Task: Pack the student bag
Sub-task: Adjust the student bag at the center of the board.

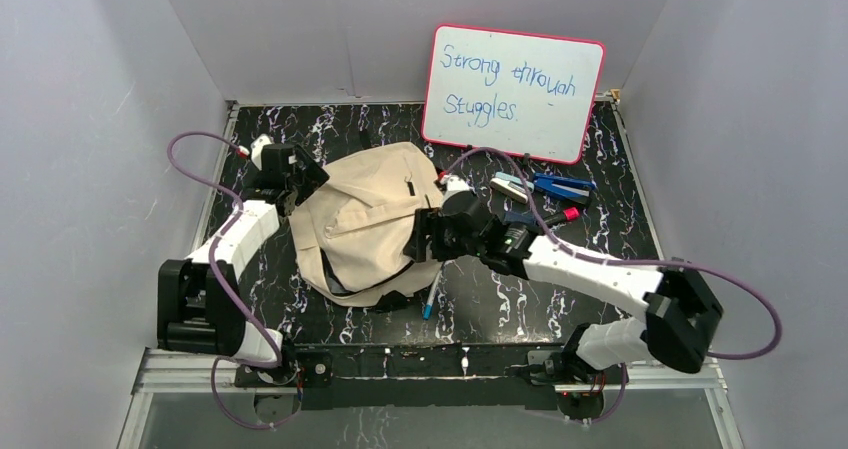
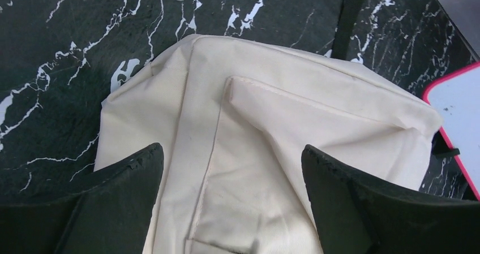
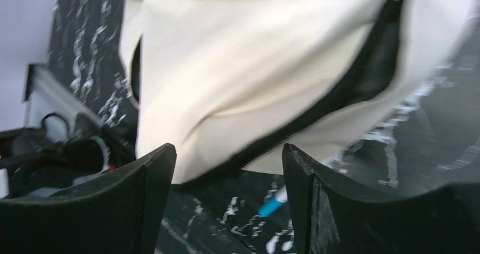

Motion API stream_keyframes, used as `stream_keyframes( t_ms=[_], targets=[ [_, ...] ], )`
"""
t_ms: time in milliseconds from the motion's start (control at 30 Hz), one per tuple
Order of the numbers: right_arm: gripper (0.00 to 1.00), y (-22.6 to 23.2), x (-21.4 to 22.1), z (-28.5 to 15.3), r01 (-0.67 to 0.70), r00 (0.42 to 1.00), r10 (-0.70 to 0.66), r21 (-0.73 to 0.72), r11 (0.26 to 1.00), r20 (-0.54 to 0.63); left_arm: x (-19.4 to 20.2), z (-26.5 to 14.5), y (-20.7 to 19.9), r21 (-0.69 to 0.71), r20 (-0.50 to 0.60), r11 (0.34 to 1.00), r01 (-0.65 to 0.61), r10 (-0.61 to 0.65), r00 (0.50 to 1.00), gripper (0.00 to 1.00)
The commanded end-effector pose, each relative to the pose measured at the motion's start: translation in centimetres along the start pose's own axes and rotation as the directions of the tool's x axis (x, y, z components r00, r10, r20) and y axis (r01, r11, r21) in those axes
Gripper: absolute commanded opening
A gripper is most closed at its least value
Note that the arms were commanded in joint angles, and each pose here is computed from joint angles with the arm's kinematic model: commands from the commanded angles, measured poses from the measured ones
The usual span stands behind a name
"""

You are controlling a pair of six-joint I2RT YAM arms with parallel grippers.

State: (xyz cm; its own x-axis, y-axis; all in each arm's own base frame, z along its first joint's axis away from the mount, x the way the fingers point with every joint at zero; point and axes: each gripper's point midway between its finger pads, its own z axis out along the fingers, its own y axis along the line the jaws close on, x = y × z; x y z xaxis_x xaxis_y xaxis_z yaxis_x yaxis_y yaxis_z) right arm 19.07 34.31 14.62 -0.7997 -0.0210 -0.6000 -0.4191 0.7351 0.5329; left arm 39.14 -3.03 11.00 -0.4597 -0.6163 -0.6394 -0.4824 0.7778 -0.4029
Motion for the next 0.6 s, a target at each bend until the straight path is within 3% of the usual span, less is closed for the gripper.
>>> stream_keyframes(
  t_ms=[0, 67, 233, 433, 567],
  targets=[
    [0.80, -5.2, -2.8, -3.4, 0.076, 0.984, -0.116, 0.271, 0.960, 0.136, -1.4, -2.3, -0.8, 0.060, 0.030, 0.993, -0.100, 0.098, 0.995, 0.87],
    [0.80, -6.7, -3.9, -4.6, 0.085, 0.975, -0.147, 0.331, 0.940, 0.166, -1.3, -3.0, -2.2, 0.122, 0.027, 0.982, -0.147, 0.145, 0.989, 0.86],
    [0.68, -8.9, -6.8, -4.4, 0.090, 0.971, -0.158, 0.336, 0.937, 0.178, 1.5, -5.1, -7.7, 0.247, 0.052, 0.905, -0.347, 0.345, 0.937, 0.86],
    [0.61, -7.2, -9.8, -1.7, 0.172, 0.963, -0.202, 0.174, 0.970, 0.179, 7.7, -6.1, -11.2, 0.388, -0.011, 0.818, -0.425, 0.465, 0.885, 0.84],
    [0.54, -6.2, -7.0, 0.4, 0.188, 0.980, -0.190, 0.050, 0.981, 0.060, 10.5, -6.2, -10.9, 0.393, -0.040, 0.802, -0.449, 0.503, 0.863, 0.84]
  ],
)
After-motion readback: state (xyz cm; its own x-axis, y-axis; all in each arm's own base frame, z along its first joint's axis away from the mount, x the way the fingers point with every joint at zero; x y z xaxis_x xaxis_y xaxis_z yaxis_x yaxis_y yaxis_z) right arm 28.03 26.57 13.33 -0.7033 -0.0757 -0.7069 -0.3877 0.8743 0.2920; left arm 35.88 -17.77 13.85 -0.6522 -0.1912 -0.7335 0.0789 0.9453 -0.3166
